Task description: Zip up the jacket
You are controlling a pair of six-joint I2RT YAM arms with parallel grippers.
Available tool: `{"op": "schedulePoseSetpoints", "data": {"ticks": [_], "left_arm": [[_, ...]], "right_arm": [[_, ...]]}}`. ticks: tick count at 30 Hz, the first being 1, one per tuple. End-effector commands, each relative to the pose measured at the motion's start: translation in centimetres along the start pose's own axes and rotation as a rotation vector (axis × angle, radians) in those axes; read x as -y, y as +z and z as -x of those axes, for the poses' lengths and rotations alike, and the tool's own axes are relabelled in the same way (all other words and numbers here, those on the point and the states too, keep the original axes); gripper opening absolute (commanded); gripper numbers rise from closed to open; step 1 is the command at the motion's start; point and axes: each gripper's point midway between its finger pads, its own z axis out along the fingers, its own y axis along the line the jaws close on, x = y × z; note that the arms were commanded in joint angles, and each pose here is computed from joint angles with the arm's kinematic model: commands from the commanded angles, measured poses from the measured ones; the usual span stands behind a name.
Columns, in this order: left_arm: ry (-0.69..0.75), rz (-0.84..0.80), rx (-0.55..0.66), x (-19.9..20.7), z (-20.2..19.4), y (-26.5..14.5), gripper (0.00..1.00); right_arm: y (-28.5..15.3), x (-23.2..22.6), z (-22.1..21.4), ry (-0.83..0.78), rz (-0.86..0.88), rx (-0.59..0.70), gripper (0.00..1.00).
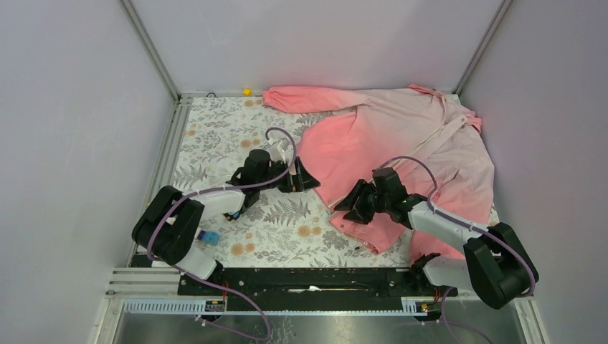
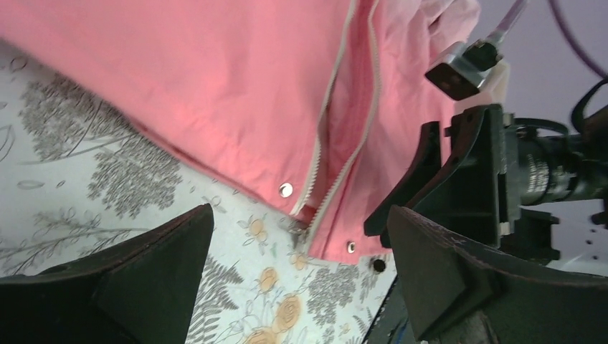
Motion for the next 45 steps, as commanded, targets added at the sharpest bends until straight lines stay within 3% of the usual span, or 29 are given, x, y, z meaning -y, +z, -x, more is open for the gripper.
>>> {"op": "schedulePoseSetpoints", "data": {"ticks": [1, 6, 14, 25, 30, 35, 41, 45], "left_arm": [[0.103, 0.005, 0.081, -0.3, 0.8, -0.5, 0.98], [0.103, -0.006, 0.114, -0.3, 0.6, -0.8, 0.98], [0.107, -0.024, 0.124, 0.0, 0.4, -1.1, 0.98], [0.109, -0.035, 0.136, 0.2, 0.3, -1.4, 0.98], [0.113, -0.041, 0.141, 0.4, 0.2, -1.6, 0.98], [0.114, -0.043, 0.142, 0.4, 0.2, -1.6, 0.98], [0.11, -0.045, 0.142, 0.4, 0.2, -1.6, 0.98], [0.111, -0.046, 0.142, 0.4, 0.2, -1.7, 0.99]], "right_arm": [[0.8, 1.0, 1.3, 0.137, -0.161, 0.093, 0.49], [1.3, 1.5, 1.9, 0.192, -0.258, 0.154, 0.4], [1.9, 2.4, 2.4, 0.215, -0.522, 0.202, 0.4], [3.8, 3.2, 0.8, 0.136, -0.964, 0.125, 0.47], [4.2, 1.8, 1.4, 0.098, -0.927, 0.155, 0.48], [1.5, 0.4, 2.1, 0.062, -0.924, 0.203, 0.5], [0.1, 1.8, 1.3, 0.111, -0.933, 0.211, 0.53], [0.9, 1.7, 1.3, 0.138, -0.913, 0.214, 0.5]]}}
